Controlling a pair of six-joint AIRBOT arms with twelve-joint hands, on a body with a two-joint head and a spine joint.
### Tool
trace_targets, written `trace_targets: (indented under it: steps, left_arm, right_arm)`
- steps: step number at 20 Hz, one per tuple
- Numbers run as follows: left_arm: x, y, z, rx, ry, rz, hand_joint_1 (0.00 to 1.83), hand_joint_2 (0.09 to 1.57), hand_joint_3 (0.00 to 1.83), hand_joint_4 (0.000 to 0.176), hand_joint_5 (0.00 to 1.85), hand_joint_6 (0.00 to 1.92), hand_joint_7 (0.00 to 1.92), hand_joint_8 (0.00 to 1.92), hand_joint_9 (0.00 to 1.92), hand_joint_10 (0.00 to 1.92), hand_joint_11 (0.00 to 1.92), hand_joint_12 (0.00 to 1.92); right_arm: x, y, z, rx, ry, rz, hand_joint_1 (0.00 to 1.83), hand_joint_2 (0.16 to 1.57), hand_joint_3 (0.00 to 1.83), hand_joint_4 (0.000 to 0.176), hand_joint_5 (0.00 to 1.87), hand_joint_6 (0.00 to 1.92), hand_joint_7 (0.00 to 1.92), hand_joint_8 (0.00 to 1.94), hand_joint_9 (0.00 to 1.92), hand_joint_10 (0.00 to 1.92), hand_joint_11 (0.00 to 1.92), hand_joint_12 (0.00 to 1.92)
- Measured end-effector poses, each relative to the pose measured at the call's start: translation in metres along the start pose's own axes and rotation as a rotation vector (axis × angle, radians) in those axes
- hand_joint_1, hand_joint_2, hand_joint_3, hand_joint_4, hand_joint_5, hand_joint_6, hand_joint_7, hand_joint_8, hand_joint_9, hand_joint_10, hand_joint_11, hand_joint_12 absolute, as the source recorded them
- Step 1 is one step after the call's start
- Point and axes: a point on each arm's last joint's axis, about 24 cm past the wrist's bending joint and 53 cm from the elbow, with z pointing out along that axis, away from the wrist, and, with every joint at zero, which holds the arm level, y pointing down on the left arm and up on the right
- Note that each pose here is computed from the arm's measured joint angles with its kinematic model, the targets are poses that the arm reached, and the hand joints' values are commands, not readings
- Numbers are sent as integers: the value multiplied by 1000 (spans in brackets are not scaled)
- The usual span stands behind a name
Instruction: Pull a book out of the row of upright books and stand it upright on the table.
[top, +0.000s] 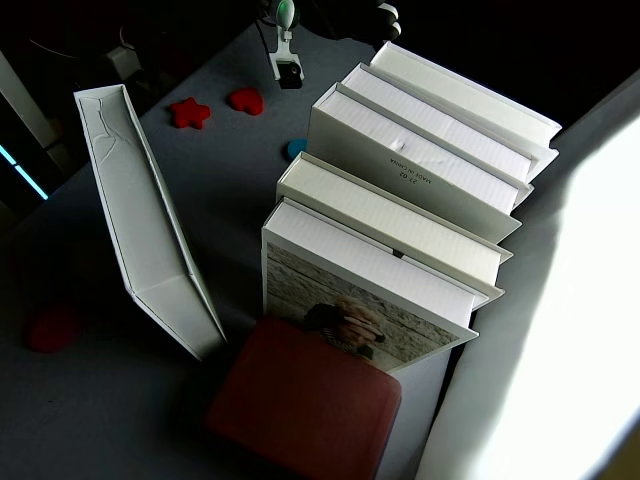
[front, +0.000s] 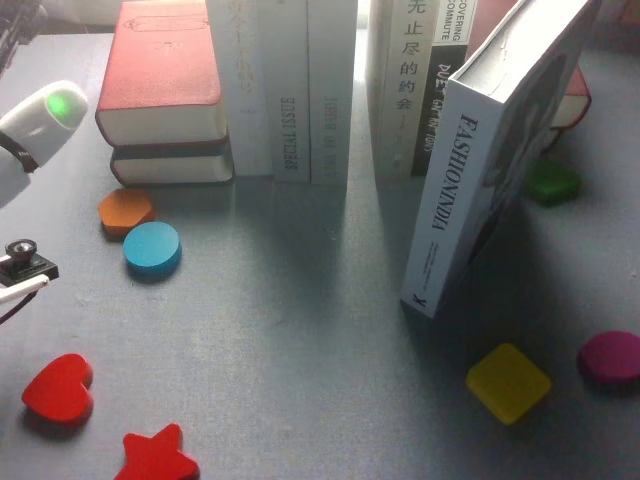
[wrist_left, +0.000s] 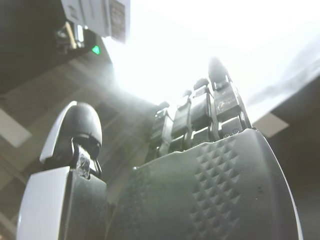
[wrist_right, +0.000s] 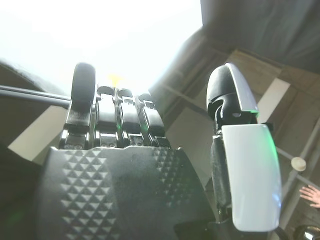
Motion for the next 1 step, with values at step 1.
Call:
trace_targets:
  steps: [1]
  left_arm:
    - [-1,0,-1,2,-4,-1,376,1347,7,54,0,0,0,0,3,2,0,206]
  right_arm:
    - [1,1,-1,-2,-6,4,607,1207,3,56,37,27,0,0,0,54,0,1921]
